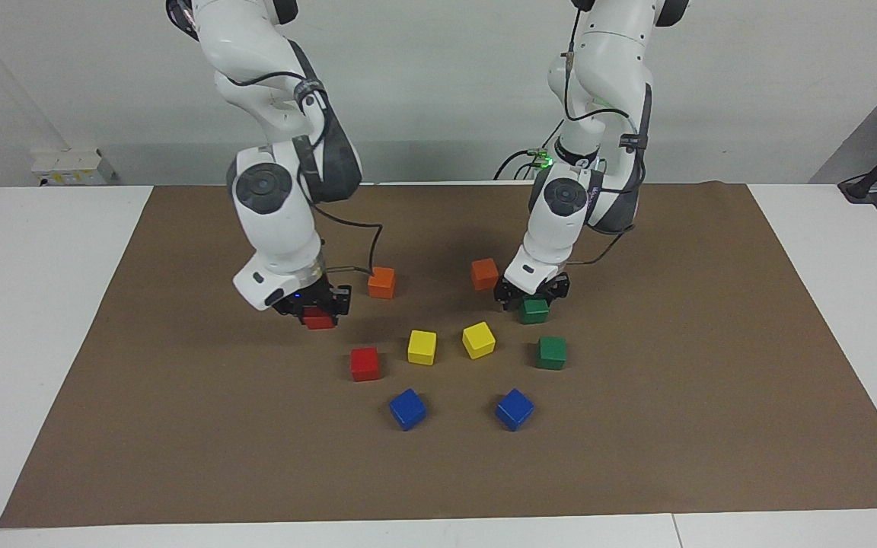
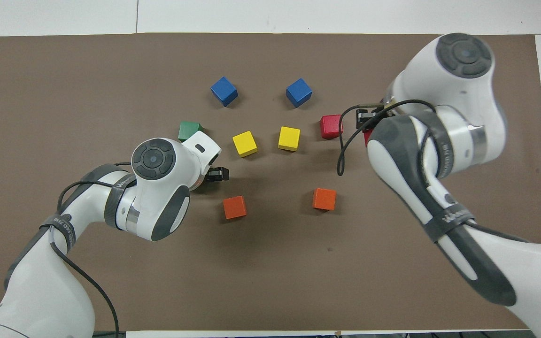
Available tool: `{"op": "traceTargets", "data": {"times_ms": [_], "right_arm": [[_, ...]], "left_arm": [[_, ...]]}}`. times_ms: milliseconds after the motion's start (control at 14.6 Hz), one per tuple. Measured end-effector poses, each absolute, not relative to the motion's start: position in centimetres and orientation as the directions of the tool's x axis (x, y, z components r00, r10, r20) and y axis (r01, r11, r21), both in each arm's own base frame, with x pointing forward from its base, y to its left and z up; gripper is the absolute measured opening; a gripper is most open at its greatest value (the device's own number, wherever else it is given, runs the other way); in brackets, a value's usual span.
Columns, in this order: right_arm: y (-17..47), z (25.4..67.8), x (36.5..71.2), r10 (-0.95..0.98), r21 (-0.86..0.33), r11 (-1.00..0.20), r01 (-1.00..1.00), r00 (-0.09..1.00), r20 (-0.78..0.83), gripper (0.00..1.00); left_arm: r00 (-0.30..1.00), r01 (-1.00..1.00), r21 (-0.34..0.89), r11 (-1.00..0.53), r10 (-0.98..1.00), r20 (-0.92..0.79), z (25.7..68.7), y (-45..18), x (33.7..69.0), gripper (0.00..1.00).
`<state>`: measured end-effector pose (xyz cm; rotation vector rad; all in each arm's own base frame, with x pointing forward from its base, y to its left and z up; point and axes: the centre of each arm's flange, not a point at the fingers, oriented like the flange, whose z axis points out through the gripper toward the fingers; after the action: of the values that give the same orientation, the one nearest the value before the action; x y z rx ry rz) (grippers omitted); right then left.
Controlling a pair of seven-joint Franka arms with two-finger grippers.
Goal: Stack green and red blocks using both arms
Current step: 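Carry the green cube outward with the left gripper while the right carries red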
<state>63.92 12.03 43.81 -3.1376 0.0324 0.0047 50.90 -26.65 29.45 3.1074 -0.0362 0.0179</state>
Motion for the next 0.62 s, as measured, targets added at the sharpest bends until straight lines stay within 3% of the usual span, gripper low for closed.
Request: {"op": "traceTargets", "data": {"times_ms": [69, 137, 344, 619], "right_arm": [[8.9, 44.2, 64.4, -0.016, -0.004, -1.000, -0.016, 1.000, 0.002, 0.56], [6.0, 44.1, 64.7, -0.013, -0.004, -1.000, -0.013, 1.000, -0.001, 0.56], [-0.6, 42.5, 64.8, 0.004, -0.005, -1.000, 0.004, 1.000, -0.010, 0.56], [-3.2, 38.6, 63.9, -0.001, -0.005, -1.000, -0.001, 1.000, 0.022, 0.56]], "left_arm": [[1.000, -0.023, 0.034, -0.999, -0.023, 0.012, 29.4, -26.6, 50.9, 0.81], [1.000, -0.023, 0.034, -0.999, -0.022, 0.012, 29.4, -26.6, 50.9, 0.81], [1.000, -0.022, 0.033, -0.999, -0.021, 0.012, 29.5, -26.6, 51.0, 0.55], [1.000, -0.011, 0.026, -1.000, -0.011, 0.000, 31.4, -26.3, 52.0, 0.55]]}}
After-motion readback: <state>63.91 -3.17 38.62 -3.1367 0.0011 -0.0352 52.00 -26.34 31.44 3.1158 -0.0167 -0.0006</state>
